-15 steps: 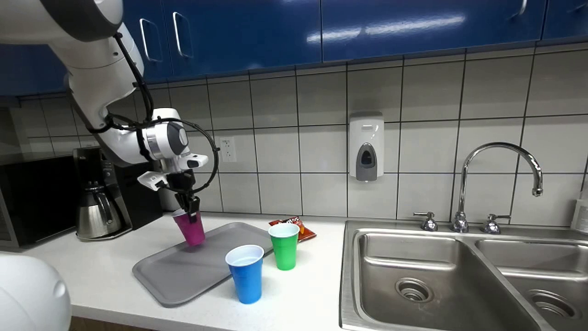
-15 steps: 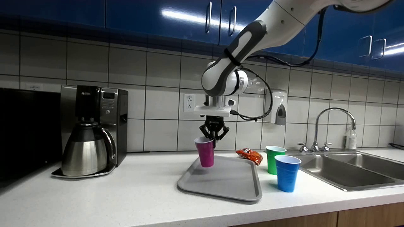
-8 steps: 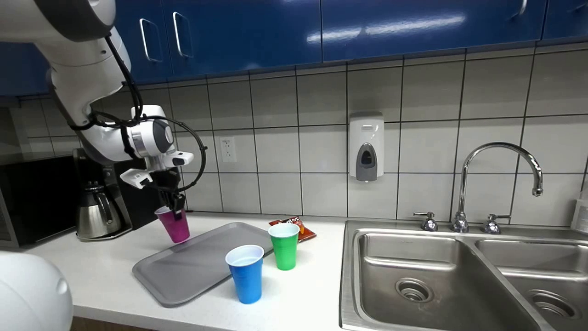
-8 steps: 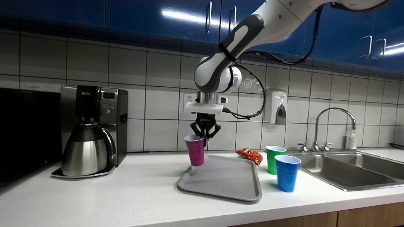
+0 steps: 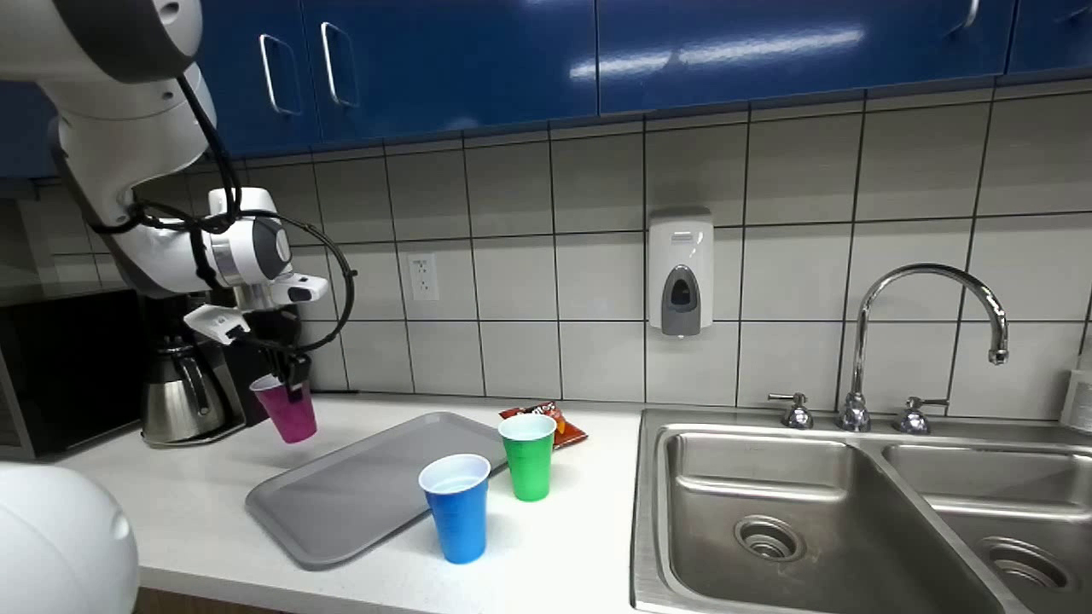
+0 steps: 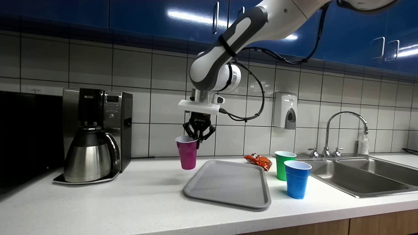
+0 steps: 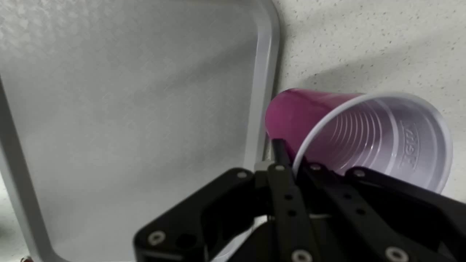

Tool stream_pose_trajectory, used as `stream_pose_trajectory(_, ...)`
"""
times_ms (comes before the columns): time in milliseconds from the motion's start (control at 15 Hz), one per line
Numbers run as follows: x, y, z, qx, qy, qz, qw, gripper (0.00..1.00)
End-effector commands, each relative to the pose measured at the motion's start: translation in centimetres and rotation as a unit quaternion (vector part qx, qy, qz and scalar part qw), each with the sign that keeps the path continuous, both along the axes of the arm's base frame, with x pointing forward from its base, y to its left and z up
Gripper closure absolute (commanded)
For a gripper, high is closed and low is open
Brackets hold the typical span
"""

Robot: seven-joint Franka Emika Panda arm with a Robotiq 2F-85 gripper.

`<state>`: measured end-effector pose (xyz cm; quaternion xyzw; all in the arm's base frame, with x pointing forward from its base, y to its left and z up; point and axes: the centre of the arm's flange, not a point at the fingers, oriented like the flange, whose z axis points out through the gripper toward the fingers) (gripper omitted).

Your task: Take the three cups off of the tray

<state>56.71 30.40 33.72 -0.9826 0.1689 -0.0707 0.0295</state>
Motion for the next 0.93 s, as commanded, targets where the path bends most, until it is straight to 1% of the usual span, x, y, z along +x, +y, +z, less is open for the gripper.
stream_pose_trajectory(0, 0.4, 2.2, 0.4, 0.021, 0.002, 0.023, 0.9995, 0.99)
stream_pose_trajectory(200, 0.2, 3.9, -0.2, 0.029, 0.009, 0.04, 0.9987, 0.99)
stream_pose_trajectory(867, -1.3, 8.7, -2.9, 0.035, 0.037, 0.093, 0.9944, 0.99)
